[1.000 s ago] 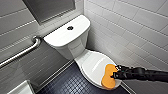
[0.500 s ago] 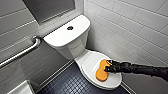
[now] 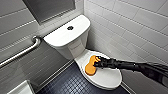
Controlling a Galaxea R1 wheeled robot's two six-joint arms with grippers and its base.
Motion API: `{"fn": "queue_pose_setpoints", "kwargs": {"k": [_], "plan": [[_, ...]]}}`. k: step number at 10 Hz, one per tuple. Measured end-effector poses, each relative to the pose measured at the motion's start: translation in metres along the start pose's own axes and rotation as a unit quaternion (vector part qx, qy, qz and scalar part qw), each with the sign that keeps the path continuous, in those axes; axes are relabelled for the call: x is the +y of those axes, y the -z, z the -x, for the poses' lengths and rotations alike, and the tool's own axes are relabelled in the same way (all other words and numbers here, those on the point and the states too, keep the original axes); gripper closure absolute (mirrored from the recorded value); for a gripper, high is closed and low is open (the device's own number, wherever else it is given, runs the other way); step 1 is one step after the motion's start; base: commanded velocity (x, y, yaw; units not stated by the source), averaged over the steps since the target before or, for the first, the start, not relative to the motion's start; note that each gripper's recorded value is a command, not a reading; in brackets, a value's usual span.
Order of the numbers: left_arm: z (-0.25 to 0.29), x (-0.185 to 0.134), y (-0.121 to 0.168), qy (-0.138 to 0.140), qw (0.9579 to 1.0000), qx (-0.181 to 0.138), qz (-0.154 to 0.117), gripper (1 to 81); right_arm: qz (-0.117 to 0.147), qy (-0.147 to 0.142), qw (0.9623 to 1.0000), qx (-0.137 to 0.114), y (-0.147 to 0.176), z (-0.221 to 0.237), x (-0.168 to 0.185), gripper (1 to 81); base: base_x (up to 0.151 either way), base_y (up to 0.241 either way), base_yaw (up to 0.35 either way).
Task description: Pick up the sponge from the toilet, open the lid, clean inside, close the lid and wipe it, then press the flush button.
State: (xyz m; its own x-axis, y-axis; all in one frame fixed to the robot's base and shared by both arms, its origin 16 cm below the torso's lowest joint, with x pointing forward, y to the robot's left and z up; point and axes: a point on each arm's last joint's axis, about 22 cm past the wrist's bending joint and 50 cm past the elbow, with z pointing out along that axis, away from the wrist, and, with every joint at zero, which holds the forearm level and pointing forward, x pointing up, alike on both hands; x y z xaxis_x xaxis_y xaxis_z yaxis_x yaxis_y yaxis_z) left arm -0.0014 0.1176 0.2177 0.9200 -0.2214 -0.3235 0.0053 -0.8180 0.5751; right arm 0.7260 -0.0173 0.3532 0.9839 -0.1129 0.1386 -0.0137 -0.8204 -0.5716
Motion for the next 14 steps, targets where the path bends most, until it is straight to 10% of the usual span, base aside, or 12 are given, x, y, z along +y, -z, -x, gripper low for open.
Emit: {"fn": "queue_pose_setpoints", "kwargs": {"k": [7,14], "plan": [[0.001,-0.002,0.000,0.000,1.0000,-0.001,-0.002,1.0,-0.006,-0.019,0.9991,-0.037,-0.002,0.055,0.015,81.1,0.000,0.000,0.000],[0.000,0.000,-0.001,-0.001,1.0000,0.000,-0.001,1.0,0.051,-0.043,0.9942,-0.084,0.088,0.126,0.114,81.1,0.000,0.000,0.000]]}}
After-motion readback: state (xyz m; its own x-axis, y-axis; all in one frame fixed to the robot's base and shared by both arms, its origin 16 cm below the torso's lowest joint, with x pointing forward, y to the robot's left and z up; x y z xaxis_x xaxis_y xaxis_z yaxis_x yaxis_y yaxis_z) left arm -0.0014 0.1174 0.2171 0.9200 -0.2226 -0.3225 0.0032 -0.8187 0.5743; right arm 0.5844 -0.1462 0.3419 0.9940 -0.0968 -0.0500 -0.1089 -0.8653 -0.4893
